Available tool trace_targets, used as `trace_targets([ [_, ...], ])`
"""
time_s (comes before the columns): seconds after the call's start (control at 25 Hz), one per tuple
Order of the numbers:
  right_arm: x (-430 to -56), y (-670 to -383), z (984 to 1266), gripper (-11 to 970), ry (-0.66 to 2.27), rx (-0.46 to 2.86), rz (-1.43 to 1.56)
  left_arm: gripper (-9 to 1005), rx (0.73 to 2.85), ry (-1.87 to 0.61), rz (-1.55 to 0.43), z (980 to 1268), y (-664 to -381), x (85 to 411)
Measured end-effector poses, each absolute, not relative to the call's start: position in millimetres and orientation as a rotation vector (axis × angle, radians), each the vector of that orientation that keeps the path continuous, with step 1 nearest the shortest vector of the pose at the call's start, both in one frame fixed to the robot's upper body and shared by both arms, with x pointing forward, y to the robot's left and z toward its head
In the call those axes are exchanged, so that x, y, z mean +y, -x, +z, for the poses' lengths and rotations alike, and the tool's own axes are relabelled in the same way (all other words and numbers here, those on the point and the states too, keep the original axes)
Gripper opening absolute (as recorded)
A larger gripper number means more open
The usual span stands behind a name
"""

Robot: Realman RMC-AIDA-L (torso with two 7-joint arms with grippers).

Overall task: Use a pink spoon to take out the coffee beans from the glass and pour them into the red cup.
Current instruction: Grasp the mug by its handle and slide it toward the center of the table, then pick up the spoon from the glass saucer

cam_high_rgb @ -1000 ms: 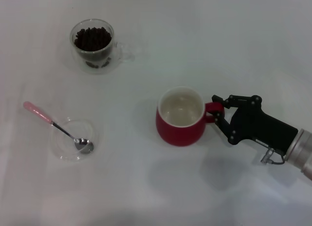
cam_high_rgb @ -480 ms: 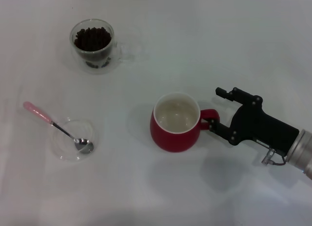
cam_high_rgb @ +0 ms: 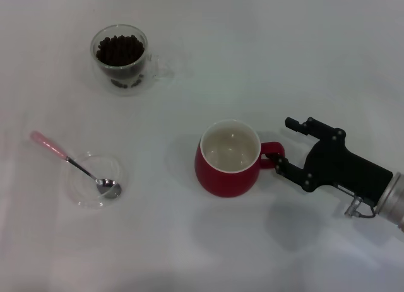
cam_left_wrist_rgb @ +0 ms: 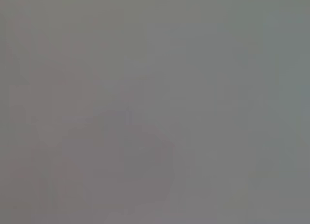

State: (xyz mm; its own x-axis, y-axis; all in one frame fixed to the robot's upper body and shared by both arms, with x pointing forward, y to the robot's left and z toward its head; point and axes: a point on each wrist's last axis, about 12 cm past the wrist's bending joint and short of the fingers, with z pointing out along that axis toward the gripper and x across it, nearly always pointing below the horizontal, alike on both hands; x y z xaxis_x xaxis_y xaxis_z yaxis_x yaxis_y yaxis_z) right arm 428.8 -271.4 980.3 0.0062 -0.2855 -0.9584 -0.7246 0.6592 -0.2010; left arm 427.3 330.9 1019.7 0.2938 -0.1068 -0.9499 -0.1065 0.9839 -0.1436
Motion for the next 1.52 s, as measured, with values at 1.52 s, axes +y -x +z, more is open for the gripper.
trace_targets([
  [1.52,-372,-395,1053,663,0.453,1.165,0.177,847,1.258,0.615,-0.766,1009,-411,313],
])
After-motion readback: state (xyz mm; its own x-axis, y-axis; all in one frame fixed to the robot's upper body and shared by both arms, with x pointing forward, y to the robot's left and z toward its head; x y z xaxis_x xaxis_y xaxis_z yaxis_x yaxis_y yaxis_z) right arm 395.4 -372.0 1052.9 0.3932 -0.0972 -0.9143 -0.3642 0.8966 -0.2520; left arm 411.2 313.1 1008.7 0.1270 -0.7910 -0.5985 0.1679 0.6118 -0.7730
